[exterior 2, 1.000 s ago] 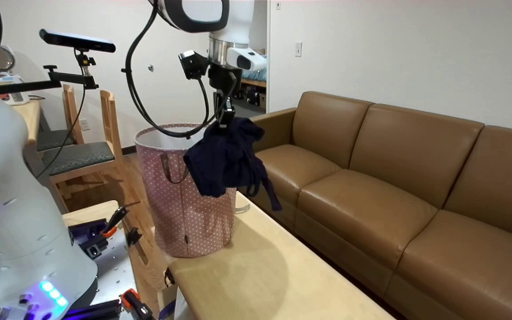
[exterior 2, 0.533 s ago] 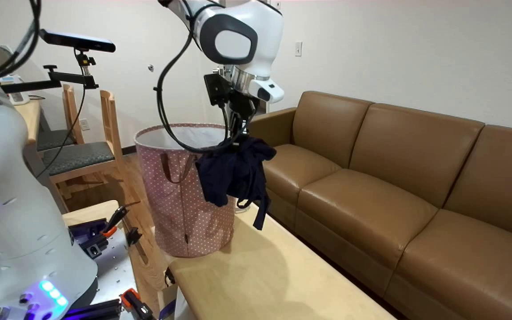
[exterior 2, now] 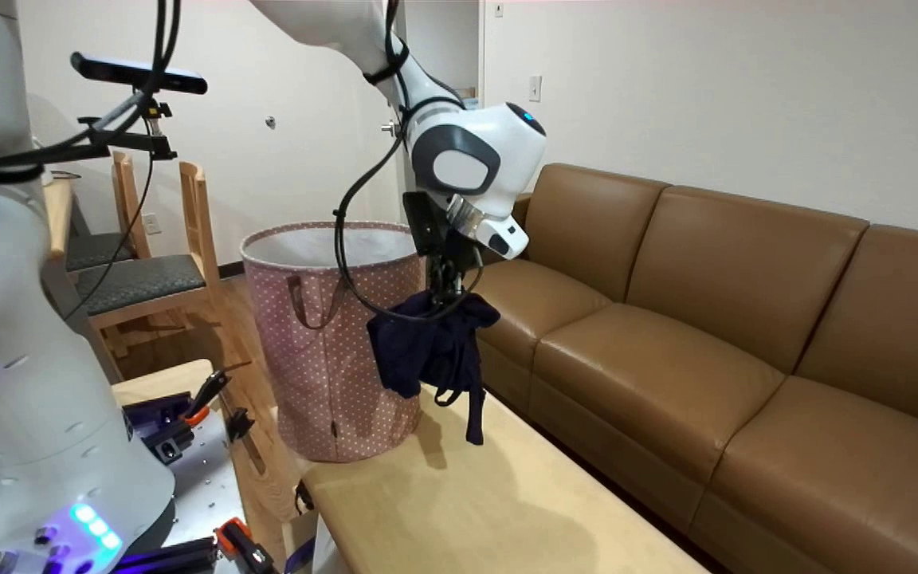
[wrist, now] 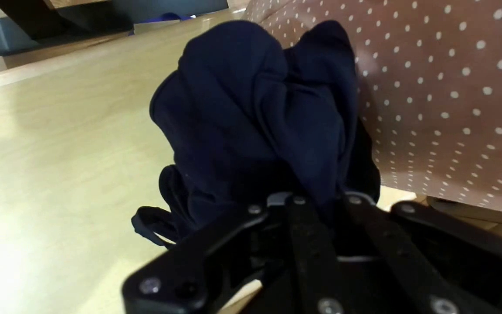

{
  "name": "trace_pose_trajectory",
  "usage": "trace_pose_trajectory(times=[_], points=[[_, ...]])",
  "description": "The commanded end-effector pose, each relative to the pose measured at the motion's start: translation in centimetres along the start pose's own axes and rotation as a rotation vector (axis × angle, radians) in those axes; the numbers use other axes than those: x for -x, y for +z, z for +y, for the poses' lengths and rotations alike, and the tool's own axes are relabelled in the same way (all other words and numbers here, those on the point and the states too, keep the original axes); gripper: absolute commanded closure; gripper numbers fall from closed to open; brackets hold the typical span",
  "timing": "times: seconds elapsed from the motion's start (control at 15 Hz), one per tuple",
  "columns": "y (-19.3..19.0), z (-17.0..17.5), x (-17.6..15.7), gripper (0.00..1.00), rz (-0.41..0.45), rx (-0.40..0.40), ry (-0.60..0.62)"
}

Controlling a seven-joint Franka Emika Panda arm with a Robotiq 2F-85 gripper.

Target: Take the tank top from the laundry bag and put it on the table

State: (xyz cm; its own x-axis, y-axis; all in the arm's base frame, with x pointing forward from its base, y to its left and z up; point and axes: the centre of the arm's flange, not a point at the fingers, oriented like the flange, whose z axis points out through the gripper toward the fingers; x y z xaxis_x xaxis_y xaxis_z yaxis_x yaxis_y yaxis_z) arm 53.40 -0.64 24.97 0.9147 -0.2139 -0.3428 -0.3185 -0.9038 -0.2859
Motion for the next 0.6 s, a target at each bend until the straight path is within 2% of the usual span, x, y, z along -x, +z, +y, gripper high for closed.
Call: trace_pose_trajectory(times=[0.0,0.53], points=[[2.9,1.3,-2.1,0.94,-0.061,-0.06,0.0],[10.7,6.0,-2.7,0.93,-0.189,-0.083,0.147]])
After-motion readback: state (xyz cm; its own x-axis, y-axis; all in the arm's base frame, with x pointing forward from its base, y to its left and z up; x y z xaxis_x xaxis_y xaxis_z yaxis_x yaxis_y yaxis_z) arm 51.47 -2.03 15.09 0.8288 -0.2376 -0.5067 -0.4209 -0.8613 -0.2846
